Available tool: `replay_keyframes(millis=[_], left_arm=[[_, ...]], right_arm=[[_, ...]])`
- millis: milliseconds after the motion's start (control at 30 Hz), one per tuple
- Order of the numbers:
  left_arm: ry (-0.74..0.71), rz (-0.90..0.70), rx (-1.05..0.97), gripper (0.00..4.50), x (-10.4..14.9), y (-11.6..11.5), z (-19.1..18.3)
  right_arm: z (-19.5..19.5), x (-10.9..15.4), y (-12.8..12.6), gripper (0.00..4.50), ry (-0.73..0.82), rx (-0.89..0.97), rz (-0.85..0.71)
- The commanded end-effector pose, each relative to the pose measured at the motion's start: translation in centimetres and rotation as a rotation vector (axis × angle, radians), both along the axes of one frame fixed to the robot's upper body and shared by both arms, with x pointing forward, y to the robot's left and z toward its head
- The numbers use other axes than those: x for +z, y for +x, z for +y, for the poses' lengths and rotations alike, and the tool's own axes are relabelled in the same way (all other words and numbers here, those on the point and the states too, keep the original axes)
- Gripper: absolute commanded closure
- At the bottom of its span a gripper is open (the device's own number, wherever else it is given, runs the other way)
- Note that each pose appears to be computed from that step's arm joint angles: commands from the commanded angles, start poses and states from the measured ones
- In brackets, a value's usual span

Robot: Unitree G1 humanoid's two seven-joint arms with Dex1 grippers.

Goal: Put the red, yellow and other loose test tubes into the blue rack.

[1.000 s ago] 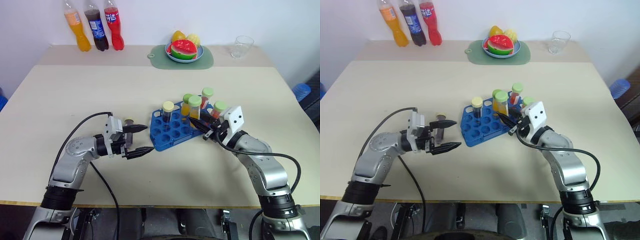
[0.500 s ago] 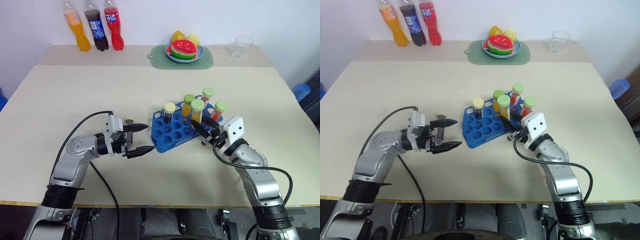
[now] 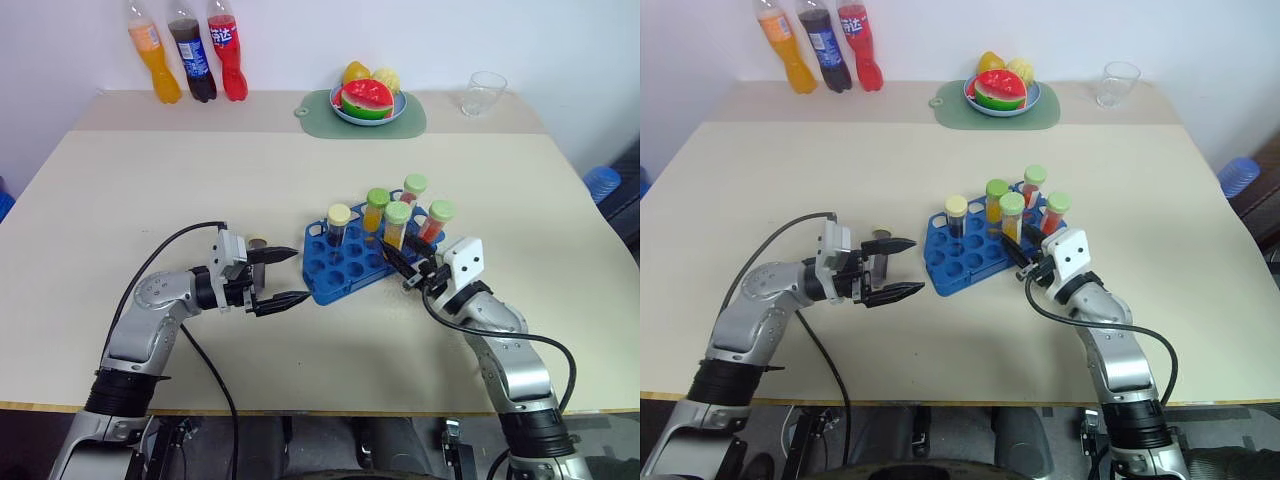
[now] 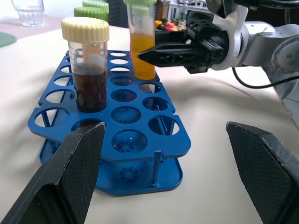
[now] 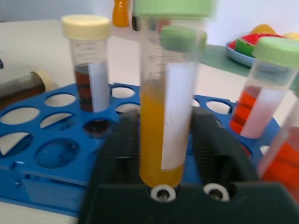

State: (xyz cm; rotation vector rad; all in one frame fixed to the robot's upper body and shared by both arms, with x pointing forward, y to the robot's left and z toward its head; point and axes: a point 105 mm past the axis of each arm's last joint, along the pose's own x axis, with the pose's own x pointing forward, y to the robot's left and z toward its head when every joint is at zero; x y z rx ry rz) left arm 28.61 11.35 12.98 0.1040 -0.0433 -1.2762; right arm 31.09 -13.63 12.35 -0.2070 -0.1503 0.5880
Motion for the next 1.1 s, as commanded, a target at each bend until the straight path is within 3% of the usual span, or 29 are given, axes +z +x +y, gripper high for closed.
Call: replay_keyframes(millis=[33,300,633,800,1100], left_arm=[[-0.019,-0.031,0.007,0.22,0.9,0.0,0.1],[-0.081,0.066,0.085,0.22,1.8,0.3,1.1],[-0.158,0.307,0.635,0.22,4.6,3.6,4.7],[0.004,0.65,0.765,0.22,3.4,4.3,5.1],[0.047,0.829,0.836,0.22,2.6,6.0,3.9]], right_arm=[[-0.2,0.9,-0.3,1.25,-0.041,0.003,-0.042],[-1.3,1.8,-2.9,1.25,-0.17,0.126,0.022],[-5.9,2.5,-6.4,1.25,-0.283,0.175,0.151],[-4.8,5.0,-6.2,1.25,-0.299,0.239,0.08],[-4.0,4.5,-5.4,1.25,-0.32,0.269,0.079]])
